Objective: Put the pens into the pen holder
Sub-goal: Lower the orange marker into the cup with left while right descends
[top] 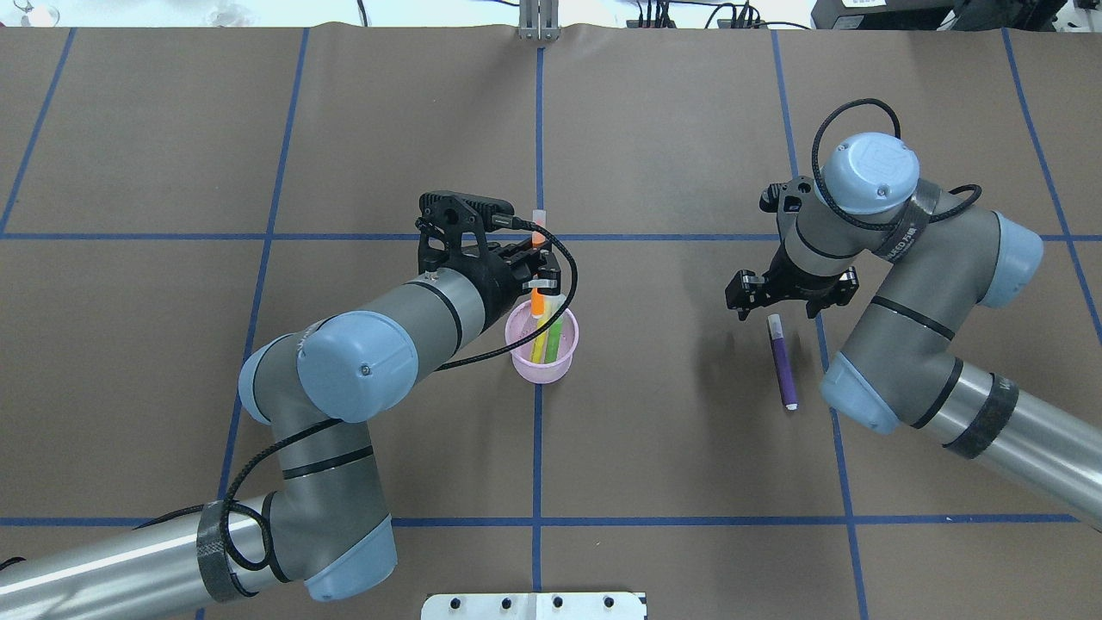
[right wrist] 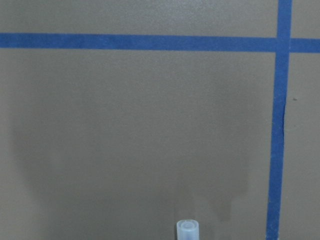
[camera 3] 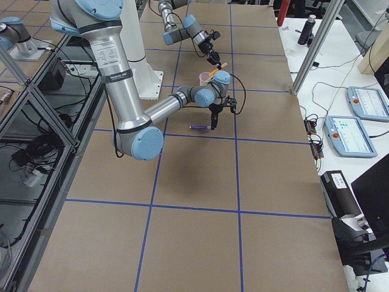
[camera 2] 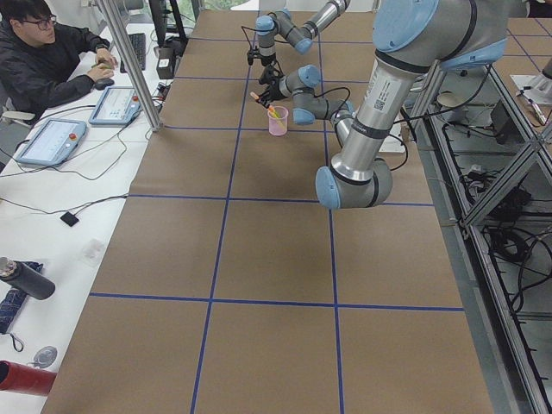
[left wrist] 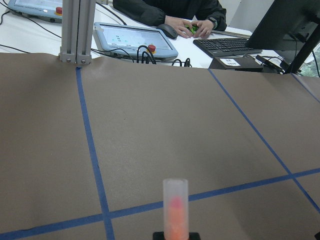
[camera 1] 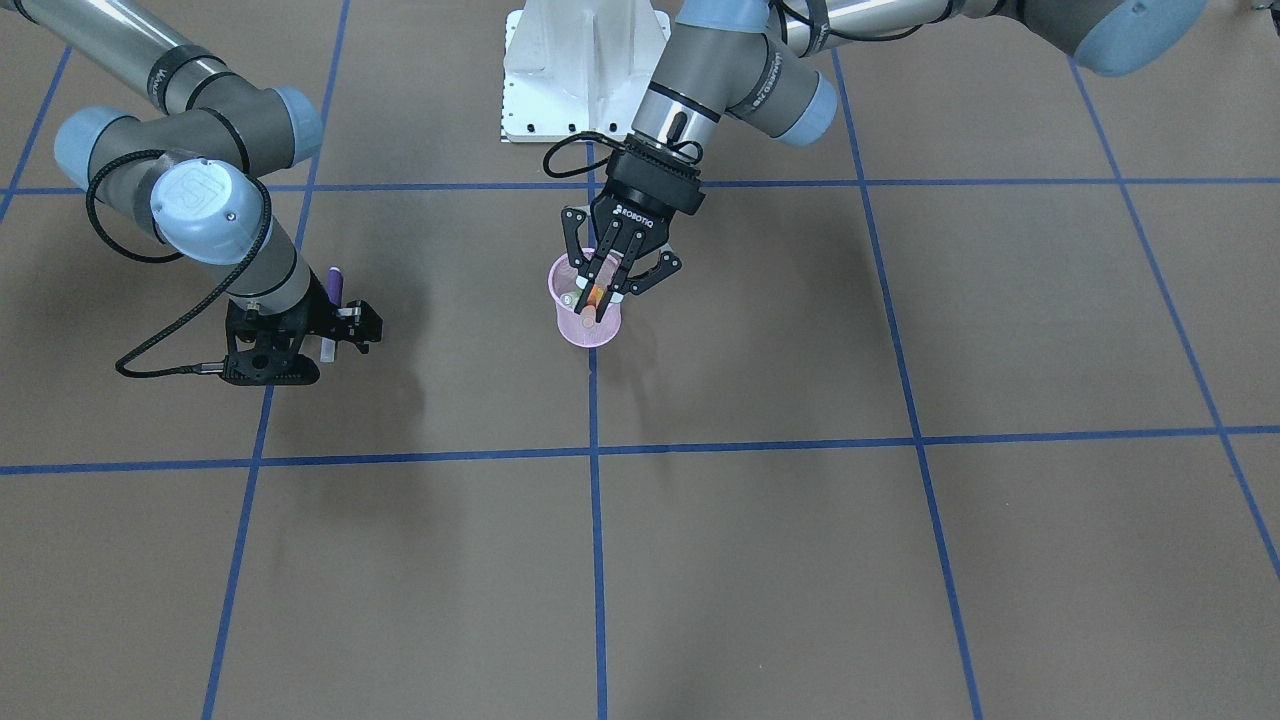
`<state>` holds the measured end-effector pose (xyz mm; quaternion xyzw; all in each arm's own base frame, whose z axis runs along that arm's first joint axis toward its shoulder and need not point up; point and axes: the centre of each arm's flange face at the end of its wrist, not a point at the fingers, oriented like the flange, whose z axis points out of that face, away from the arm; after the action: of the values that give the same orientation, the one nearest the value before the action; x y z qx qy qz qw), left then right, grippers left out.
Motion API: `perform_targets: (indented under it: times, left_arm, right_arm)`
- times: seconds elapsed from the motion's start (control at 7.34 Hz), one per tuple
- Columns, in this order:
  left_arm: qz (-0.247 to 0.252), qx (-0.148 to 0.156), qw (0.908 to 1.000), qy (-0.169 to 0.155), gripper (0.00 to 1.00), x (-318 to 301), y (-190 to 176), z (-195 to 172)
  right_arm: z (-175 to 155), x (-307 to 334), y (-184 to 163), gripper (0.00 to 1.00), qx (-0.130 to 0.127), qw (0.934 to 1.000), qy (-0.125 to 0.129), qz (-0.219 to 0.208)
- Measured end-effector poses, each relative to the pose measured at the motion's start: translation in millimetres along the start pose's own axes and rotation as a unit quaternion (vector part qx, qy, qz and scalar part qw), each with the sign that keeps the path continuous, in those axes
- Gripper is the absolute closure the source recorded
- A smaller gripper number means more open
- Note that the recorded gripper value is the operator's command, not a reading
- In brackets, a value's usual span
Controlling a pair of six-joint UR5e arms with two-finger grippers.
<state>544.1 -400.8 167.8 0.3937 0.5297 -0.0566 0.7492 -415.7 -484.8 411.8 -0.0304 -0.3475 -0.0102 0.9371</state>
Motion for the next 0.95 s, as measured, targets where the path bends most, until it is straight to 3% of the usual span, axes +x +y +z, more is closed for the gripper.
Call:
perform_targets:
  times: [0.27, 0.41, 0.54, 0.95]
  left_arm:
    - [0.002, -0.005, 1.0000, -0.001, 1.00, -2.6, 8.5, 3.3]
    - [0.003, -0.007, 1.0000, -0.002, 0.55, -2.6, 12.4, 5.4]
    - [0.001, -0.008, 1.0000, -0.001, 0.01, -0.9, 13.2, 6.0]
    - [0.000, -0.007, 1.0000, 0.003, 0.01, 3.1, 10.9, 4.0]
  right_arm:
    - [0.3, 0.1, 0.0, 0.01, 0.000, 1.0000, 0.000, -0.001]
    - [0.3, 0.0, 0.1, 0.01, 0.000, 1.0000, 0.000, -0.001]
    - [0.5, 0.0, 0.2, 0.03, 0.000, 1.0000, 0.000, -0.001]
    - [4.1, -1.4, 2.6, 0.06, -0.002, 1.0000, 0.001, -0.004]
